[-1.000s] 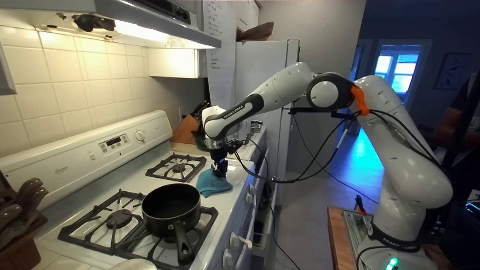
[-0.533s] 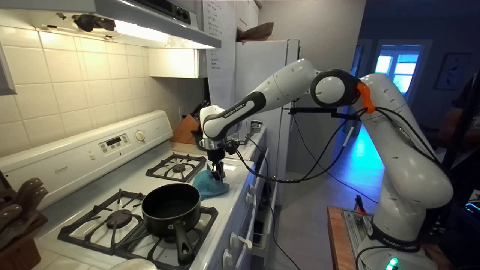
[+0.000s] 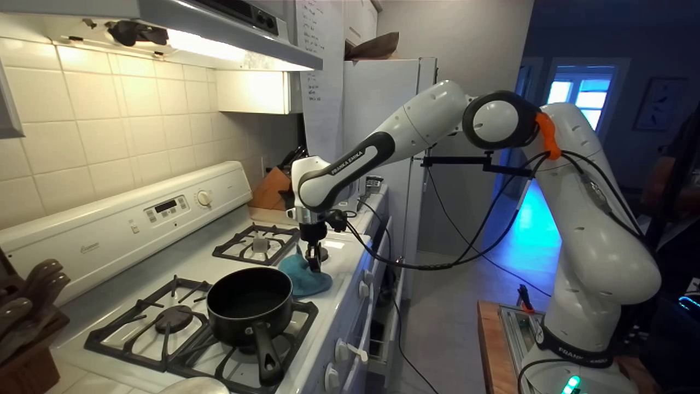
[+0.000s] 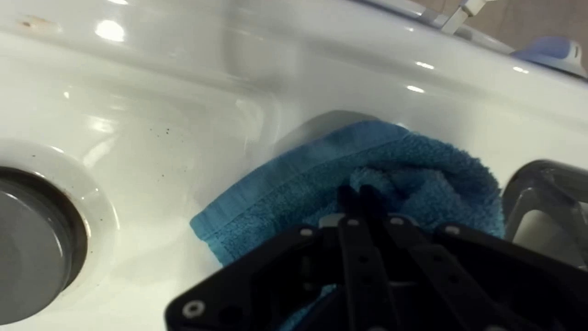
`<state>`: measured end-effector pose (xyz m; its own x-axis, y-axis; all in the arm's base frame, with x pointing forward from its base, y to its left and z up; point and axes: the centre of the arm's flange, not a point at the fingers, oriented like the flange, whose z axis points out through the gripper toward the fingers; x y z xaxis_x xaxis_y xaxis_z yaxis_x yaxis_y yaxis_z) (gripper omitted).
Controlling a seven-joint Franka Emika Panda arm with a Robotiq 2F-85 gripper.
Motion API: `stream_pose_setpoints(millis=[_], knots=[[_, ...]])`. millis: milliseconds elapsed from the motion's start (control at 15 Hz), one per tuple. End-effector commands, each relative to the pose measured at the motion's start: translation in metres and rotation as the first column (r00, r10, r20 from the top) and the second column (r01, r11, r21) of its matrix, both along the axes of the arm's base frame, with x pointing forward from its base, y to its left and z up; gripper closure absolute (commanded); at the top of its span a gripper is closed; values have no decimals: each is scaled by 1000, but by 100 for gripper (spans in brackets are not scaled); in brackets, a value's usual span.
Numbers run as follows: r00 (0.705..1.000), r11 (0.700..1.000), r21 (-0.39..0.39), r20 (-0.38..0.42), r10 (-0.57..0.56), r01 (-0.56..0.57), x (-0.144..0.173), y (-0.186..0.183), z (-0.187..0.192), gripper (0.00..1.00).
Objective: Pick up the blue towel and clean the right bottom plate of the stove
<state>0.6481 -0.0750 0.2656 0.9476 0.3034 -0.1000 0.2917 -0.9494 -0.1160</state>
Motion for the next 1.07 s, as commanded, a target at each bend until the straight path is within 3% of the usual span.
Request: stream_pose_setpoints(millis=[0, 67, 200, 533, 867, 1000], knots=[[999, 1000, 25, 48, -10, 9, -17, 6, 4, 99], [998, 1000, 18, 61, -19, 18, -17, 6, 5, 99], [994, 999, 11, 102, -37, 36, -18, 5, 11, 71], [980, 994, -24, 172, -100, 105, -23, 0, 36, 36], [954, 965, -65, 183, -239, 254, -40, -5, 65, 2], [944, 957, -54, 193, -269, 284, -48, -4, 77, 0]])
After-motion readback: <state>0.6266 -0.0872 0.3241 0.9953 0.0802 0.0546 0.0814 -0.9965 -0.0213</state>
